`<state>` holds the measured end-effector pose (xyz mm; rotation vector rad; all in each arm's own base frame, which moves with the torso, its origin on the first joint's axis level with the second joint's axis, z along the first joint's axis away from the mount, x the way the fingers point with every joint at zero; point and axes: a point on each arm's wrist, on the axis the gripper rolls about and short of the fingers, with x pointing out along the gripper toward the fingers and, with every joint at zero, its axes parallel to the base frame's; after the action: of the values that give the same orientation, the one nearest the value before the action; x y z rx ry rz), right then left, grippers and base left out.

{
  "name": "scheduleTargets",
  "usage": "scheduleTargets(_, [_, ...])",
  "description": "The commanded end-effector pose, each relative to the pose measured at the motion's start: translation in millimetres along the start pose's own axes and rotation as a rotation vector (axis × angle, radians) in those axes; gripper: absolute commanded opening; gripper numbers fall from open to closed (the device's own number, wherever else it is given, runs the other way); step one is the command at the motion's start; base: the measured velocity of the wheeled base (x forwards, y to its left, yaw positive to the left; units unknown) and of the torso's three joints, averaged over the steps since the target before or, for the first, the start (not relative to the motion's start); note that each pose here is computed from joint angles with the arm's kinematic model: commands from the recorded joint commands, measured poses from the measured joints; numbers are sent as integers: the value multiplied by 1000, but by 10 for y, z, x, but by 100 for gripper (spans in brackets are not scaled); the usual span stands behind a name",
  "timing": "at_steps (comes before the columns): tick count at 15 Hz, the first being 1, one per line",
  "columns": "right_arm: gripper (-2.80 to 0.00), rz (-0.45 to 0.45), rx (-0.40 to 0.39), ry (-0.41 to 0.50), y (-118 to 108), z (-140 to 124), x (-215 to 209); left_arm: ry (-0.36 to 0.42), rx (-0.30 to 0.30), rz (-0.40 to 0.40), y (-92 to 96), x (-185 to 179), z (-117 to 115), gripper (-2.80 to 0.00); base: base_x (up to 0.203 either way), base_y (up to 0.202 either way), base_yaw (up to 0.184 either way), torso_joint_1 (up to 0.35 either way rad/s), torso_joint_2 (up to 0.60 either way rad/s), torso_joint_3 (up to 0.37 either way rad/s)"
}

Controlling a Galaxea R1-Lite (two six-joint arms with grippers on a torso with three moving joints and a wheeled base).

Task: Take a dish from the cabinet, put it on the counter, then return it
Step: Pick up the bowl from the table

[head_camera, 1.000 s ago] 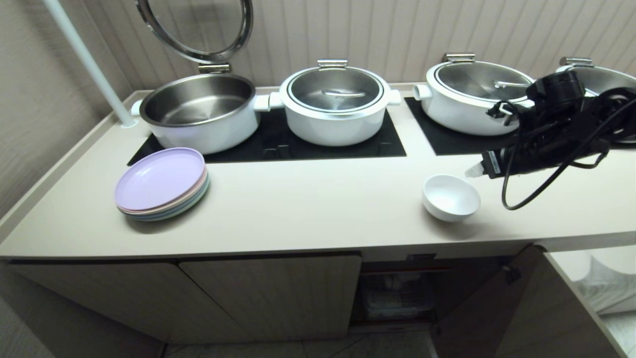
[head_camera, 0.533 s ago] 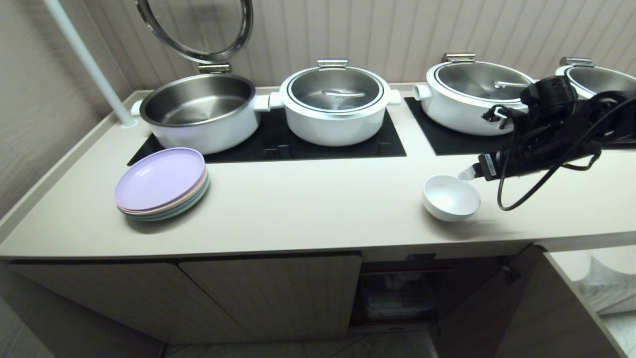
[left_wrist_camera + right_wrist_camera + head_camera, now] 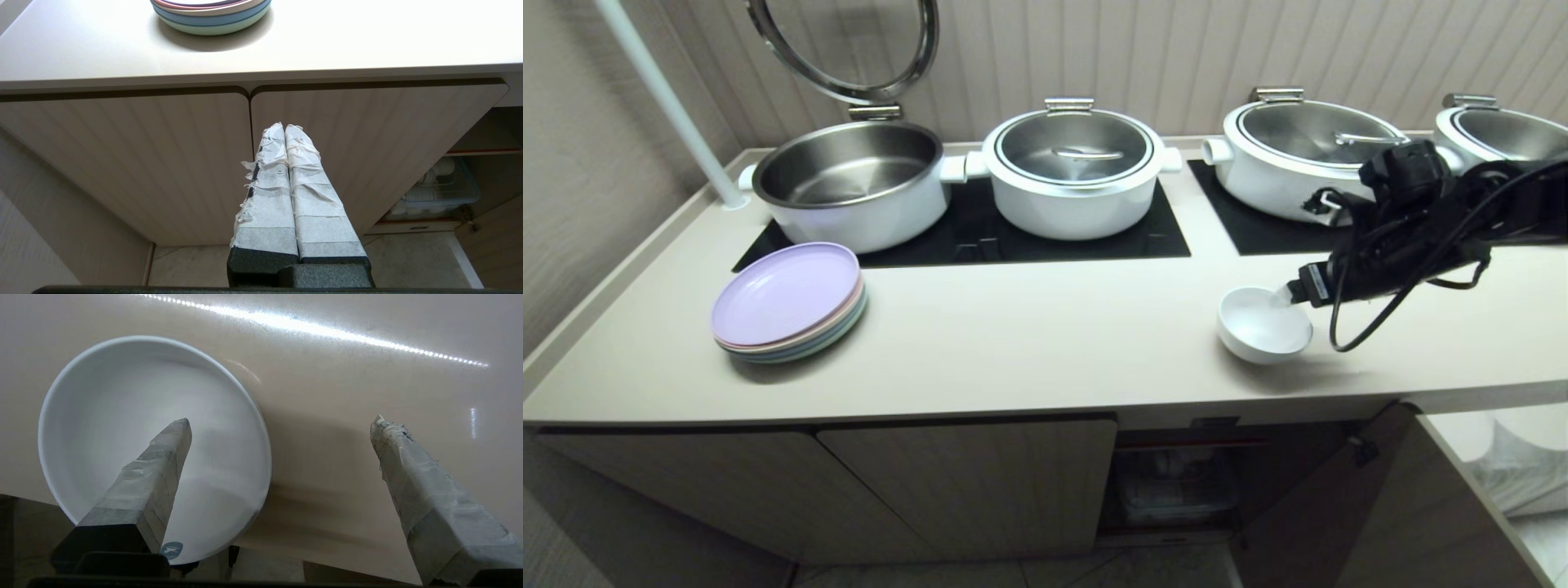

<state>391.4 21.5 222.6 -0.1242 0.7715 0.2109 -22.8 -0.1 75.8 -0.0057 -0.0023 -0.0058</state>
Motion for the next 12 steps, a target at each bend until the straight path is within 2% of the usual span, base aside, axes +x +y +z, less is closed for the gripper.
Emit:
scheduleTargets(1, [0, 22, -5, 18, 36, -15, 24, -1, 0, 0, 0, 0, 0, -280, 0, 0, 0, 0, 0, 0])
scheduleTargets(3, [0, 84, -3, 11, 44, -16, 23, -1, 0, 0, 0, 0, 0, -280, 0, 0, 0, 0, 0, 0])
scheduleTargets(12, [0, 84, 4, 65, 41, -85, 187, -1, 0, 0, 0, 0, 0, -280, 0, 0, 0, 0, 0, 0])
